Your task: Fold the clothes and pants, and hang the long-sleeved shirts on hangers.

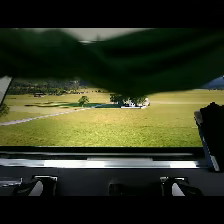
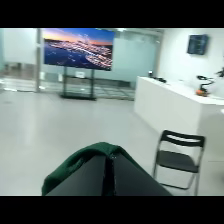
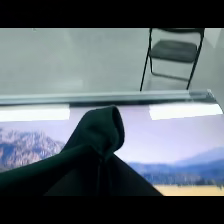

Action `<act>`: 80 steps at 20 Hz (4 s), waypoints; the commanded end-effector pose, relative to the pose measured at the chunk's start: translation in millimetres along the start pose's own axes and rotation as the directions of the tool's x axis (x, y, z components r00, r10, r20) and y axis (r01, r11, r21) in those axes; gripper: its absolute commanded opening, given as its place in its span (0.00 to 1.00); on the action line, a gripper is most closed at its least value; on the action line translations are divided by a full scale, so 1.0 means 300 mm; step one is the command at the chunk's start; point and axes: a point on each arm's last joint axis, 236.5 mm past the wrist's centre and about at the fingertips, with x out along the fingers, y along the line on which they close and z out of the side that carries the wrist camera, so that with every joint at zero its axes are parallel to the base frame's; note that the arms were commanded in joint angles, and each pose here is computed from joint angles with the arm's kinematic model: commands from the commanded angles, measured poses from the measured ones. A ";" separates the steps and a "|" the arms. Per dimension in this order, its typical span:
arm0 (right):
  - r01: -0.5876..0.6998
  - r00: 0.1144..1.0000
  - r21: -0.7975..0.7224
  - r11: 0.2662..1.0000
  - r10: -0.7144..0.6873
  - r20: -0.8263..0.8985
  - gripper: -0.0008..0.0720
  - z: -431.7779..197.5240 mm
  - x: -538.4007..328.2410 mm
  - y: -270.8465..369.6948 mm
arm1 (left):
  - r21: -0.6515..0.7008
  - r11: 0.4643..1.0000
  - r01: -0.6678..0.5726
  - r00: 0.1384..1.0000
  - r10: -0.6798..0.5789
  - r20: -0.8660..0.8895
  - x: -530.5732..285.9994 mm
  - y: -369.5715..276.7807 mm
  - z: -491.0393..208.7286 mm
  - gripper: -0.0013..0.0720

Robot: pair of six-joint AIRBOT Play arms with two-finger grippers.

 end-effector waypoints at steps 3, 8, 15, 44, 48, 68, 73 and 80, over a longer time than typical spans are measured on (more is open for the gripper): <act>0.090 0.826 0.124 0.988 -0.004 -0.564 0.06 -0.534 0.135 -0.068 | 0.038 0.989 -0.146 0.939 0.150 -0.310 0.045 0.204 -0.389 0.05; 0.196 0.723 0.275 0.941 0.051 -0.689 0.07 -1.020 0.457 -0.113 | -0.203 0.935 -0.290 0.754 0.092 -0.650 0.016 0.337 -1.172 0.05; 0.322 0.495 0.500 0.804 0.307 -0.813 0.07 -1.483 0.538 0.035 | -0.280 0.842 -0.462 0.584 0.051 -0.810 -0.102 0.327 -1.785 0.05; 0.229 0.445 0.433 0.872 0.302 -0.843 0.07 -1.456 0.502 0.029 | -0.467 0.628 -0.622 0.149 -0.491 -0.858 -0.483 -0.336 -2.131 0.98; 0.228 0.433 0.433 0.872 0.307 -0.847 0.07 -1.459 0.493 0.033 | -0.430 0.657 -0.619 0.093 -0.483 -0.871 -0.512 -0.390 -2.204 0.78; -0.054 0.997 0.292 0.955 0.067 -0.036 0.07 -0.157 0.421 -0.048 | -0.118 0.976 0.181 0.981 -0.188 -0.052 0.090 -0.153 -0.148 0.04; -0.005 0.996 0.160 0.987 -0.009 0.085 0.07 0.033 0.065 -0.023 | -0.097 0.989 0.108 0.994 -0.110 -0.023 -0.075 -0.141 0.062 0.05; 0.075 0.973 0.124 0.989 -0.045 -0.226 0.07 -0.217 -0.008 -0.038 | -0.112 0.987 0.114 0.944 -0.143 -0.298 -0.059 -0.143 -0.173 0.05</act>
